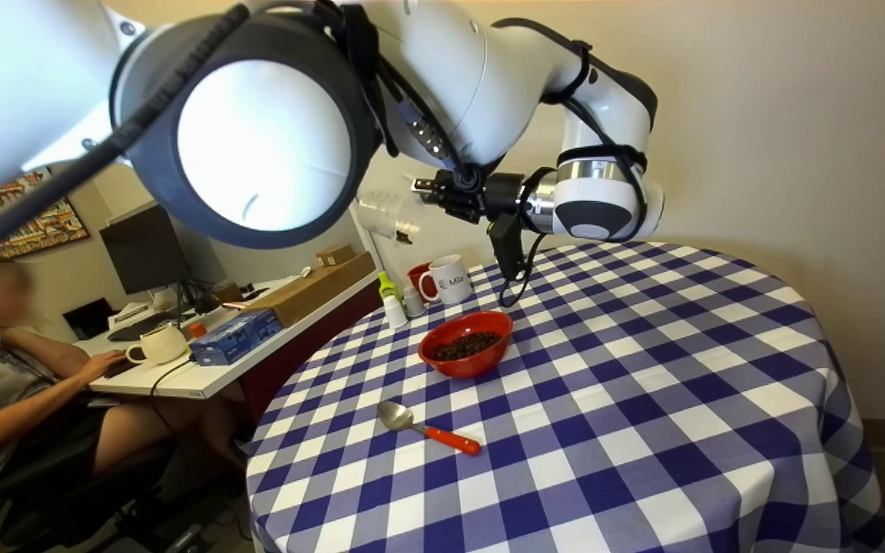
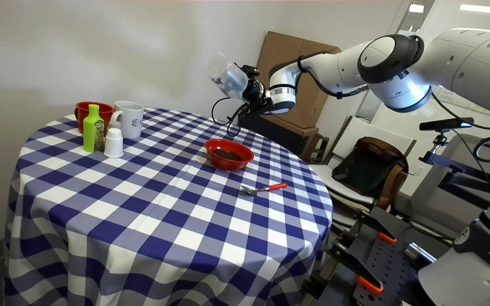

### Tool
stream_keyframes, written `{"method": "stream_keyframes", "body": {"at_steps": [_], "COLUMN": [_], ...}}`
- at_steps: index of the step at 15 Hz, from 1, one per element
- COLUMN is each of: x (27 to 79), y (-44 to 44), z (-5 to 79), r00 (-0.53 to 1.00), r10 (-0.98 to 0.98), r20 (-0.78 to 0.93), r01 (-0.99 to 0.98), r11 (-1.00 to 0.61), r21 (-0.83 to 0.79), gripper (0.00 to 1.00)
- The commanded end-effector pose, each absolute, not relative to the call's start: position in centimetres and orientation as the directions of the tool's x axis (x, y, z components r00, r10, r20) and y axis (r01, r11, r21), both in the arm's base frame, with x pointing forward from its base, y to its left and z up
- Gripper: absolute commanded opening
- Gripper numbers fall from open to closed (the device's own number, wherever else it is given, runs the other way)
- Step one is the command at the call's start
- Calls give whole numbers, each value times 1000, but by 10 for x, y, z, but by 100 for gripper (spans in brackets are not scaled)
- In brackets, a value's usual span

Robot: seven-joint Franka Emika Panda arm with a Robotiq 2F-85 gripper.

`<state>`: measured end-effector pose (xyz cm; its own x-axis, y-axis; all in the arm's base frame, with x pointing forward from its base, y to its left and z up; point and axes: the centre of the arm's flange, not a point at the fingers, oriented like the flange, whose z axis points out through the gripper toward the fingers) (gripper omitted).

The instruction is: Pour the contents of the cup into the bowl

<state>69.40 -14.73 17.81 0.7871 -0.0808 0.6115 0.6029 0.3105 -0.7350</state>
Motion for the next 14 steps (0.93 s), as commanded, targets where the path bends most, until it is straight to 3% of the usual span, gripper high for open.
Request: {"method": "stream_keyframes", "body": {"at_steps": [1,14], "x": [708,715], "y": [-153,-138], "z": [182,203], "r00": [790,786], "r10": [-63,90], "r20": [609,612], "r01": [594,580], "r11": [319,238], "r21": [-738,-779], "gripper": [8,8]}}
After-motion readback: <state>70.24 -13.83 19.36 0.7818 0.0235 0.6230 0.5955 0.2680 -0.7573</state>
